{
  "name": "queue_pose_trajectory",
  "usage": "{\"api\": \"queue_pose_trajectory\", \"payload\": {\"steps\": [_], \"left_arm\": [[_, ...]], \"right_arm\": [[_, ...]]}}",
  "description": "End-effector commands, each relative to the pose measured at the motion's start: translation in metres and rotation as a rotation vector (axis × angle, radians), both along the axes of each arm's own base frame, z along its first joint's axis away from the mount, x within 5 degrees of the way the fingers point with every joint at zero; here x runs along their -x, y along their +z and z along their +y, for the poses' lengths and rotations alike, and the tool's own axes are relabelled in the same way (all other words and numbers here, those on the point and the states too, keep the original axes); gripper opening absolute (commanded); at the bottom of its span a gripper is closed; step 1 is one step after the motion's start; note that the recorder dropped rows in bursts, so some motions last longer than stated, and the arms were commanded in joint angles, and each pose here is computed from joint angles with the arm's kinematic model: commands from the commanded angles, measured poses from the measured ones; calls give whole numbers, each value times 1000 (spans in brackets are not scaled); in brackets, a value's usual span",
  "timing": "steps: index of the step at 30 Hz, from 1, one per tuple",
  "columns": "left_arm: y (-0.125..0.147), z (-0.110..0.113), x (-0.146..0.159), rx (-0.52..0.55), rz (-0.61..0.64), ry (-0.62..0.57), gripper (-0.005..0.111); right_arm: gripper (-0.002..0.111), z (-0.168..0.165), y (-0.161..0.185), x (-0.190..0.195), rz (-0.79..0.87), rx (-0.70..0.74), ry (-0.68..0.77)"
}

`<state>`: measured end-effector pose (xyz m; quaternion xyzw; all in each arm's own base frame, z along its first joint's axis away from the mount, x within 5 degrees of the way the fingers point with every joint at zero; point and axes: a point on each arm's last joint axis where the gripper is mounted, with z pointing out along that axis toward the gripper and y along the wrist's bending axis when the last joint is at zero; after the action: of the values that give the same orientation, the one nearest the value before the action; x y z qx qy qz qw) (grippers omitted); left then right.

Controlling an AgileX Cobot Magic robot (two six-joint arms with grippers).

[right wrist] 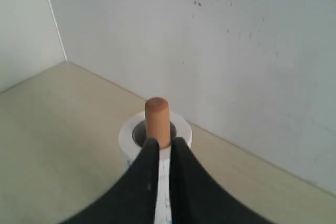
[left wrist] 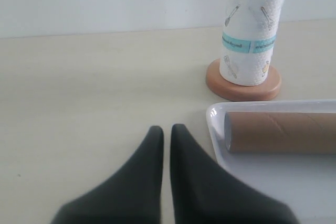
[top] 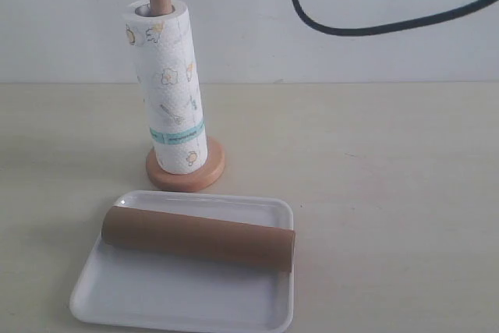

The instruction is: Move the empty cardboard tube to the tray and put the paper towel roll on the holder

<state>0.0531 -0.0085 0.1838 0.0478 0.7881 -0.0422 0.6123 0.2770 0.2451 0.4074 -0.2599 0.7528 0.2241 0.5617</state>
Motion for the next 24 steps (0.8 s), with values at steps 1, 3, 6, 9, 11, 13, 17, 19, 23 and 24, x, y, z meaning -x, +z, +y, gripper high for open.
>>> {"api": "queue_pose_trajectory", "payload": {"steps": [1, 3, 6, 9, 11, 13, 17, 19, 23, 24], "left_arm": [[-1, 0, 0, 2, -2, 2, 4], [-1, 0, 0, 2, -2, 2, 4], [-1, 0, 0, 2, -2, 2, 4], [-1, 0, 0, 2, -2, 2, 4], [-1, 0, 0, 2, -2, 2, 4], [-1, 0, 0, 2, -2, 2, 4], [-1, 0, 0, 2, -2, 2, 4], [-1, 0, 0, 2, -2, 2, 4], [-1, 0, 0, 2, -2, 2, 4], [-1, 0, 0, 2, -2, 2, 4]], "right_arm": [[2, -10, 2, 11, 44, 104, 2], [2, -16, 4, 15, 49, 155, 0], [2, -25, 9, 23, 66, 200, -8], [2, -33, 10, 31, 102, 248, -9], [2, -37, 6, 34, 156, 294, -11], [2, -39, 0, 37, 221, 321, -13], [2, -40, -30, 41, 342, 387, -1], [2, -41, -47, 43, 380, 421, 0], [2, -42, -67, 46, 427, 444, 7], [2, -43, -70, 46, 435, 448, 8]]}}
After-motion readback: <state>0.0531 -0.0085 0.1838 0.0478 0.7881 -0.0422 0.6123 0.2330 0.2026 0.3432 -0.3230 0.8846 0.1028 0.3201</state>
